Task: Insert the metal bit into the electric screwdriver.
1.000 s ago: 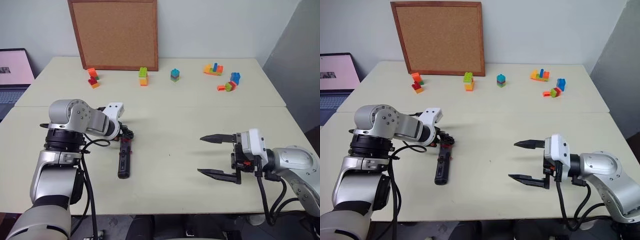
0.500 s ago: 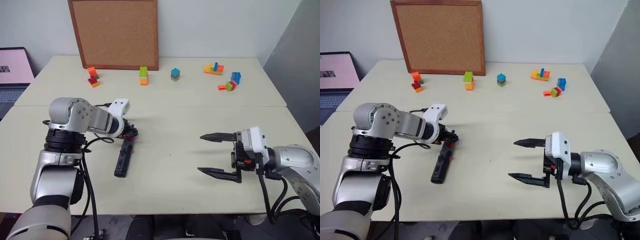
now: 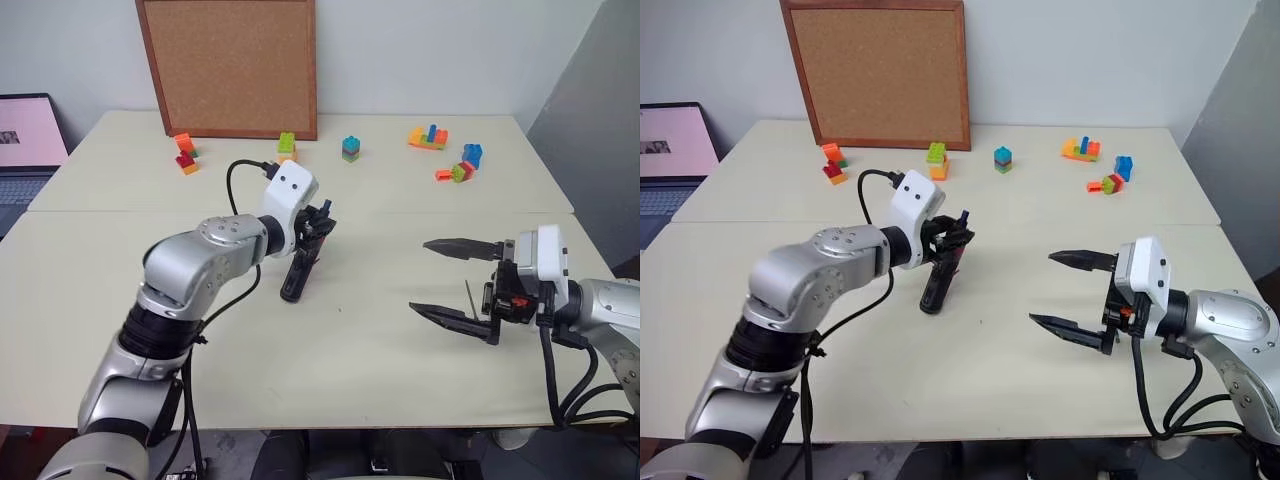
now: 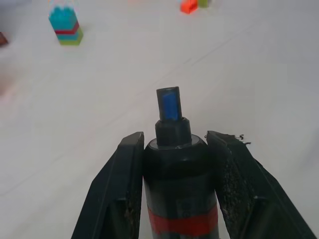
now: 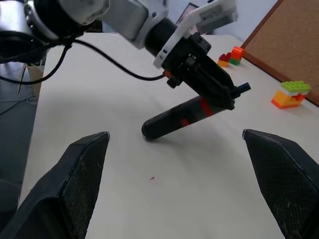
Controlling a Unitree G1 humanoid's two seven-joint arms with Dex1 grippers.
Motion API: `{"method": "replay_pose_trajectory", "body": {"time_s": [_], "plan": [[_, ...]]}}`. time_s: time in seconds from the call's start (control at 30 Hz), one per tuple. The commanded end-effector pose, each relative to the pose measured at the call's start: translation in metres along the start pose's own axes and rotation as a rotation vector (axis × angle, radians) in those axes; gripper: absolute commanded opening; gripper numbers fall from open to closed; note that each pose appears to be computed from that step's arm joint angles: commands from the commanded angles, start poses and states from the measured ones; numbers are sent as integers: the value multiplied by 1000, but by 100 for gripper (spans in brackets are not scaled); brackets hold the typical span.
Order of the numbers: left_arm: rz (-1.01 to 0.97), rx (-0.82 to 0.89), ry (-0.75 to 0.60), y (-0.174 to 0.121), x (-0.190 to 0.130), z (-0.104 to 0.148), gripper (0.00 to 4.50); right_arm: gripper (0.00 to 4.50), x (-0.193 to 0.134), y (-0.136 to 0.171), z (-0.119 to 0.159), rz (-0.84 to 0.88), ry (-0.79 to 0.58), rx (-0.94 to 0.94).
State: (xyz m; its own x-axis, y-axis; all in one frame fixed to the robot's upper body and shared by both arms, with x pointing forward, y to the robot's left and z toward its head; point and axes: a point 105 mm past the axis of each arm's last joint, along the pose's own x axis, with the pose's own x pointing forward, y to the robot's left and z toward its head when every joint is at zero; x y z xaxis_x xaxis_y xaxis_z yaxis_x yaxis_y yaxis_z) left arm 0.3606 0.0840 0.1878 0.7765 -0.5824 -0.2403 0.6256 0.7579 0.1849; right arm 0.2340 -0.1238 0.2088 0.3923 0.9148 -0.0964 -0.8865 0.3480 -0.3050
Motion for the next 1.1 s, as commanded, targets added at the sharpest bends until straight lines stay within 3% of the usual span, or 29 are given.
{"method": "replay_pose_trajectory", "body": {"time_s": [0.03,0.23,0.33,0.5,0.7,0.87,1.1], "plan": [[79,33,-208,1,-3,27,162,450,3,0,14,-25,-24,-47],[100,45,-398,-6,-14,52,162,450,4,-3,20,-39,-43,-49],[97,40,-442,-11,-23,47,162,450,6,-4,22,-42,-45,-56],[76,12,-356,-18,-31,2,161,450,7,-4,21,-35,-37,-55],[42,23,-290,-26,-37,-29,161,450,8,-2,21,-5,-27,-50],[29,38,-294,-28,-42,-30,160,450,7,4,17,42,-1,-31],[19,64,-309,-31,-36,-24,160,450,-1,-8,5,-42,76,-12]]}}
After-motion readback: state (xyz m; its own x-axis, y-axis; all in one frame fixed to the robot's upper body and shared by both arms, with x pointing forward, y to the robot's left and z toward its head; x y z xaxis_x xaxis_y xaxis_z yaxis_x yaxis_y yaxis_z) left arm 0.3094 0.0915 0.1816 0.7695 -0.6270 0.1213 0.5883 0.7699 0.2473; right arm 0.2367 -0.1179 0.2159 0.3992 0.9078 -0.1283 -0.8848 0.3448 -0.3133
